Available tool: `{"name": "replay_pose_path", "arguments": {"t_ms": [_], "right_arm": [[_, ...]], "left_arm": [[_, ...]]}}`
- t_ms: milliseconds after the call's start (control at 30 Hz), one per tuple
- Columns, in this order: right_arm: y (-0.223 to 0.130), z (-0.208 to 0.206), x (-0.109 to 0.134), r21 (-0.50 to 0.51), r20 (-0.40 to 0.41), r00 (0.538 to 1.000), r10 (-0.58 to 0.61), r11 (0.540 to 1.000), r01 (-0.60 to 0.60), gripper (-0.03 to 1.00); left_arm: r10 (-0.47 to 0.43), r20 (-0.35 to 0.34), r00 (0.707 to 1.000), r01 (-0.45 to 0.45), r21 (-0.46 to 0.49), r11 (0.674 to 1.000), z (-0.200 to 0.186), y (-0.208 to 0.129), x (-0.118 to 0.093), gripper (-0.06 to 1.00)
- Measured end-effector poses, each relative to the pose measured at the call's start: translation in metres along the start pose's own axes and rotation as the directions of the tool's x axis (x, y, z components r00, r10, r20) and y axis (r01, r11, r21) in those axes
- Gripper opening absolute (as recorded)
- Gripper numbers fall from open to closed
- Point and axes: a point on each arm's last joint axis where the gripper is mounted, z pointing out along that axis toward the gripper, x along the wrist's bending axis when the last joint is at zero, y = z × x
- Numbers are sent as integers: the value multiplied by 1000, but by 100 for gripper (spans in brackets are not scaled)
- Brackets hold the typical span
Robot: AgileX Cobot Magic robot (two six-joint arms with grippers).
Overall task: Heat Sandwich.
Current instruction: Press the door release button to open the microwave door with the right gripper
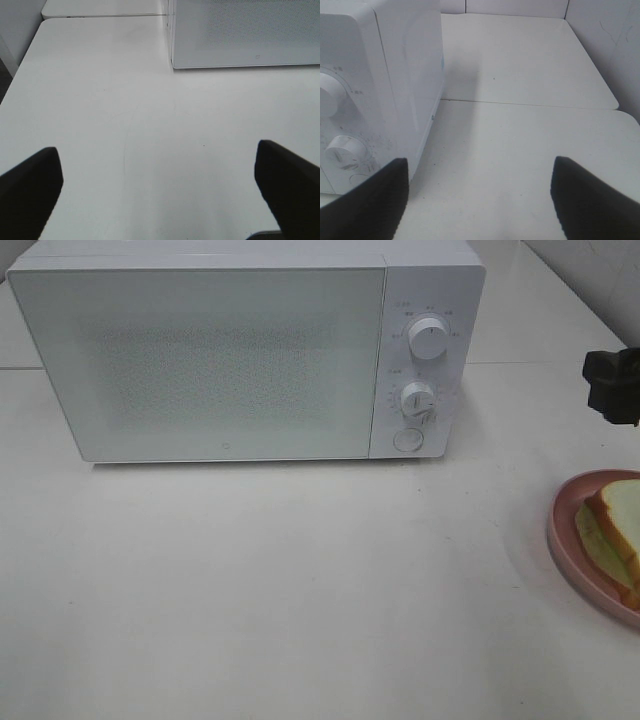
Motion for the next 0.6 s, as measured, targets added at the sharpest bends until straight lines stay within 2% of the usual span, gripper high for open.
{"name": "replay_pose_path", "arguments": {"t_ms": [167, 333, 467, 600], "right_arm": [[-6, 10, 18, -31, -48, 998, -39, 999, 38, 76], [-16, 14, 31, -59, -37, 998, -49, 997, 47, 76], [-28, 17, 46, -84, 9, 1000, -7, 996, 8, 76], [-33, 18, 57, -78, 0, 1000, 4, 997, -4, 76]], "left_arm": [[0, 0, 1000, 0, 0, 1000, 0, 0, 0, 99], [0, 0, 1000, 0, 0, 1000, 0, 0, 0, 99], [0, 0, 1000, 0, 0, 1000, 0, 0, 0, 99], [0, 0, 1000, 0, 0, 1000, 0, 0, 0, 99]]}}
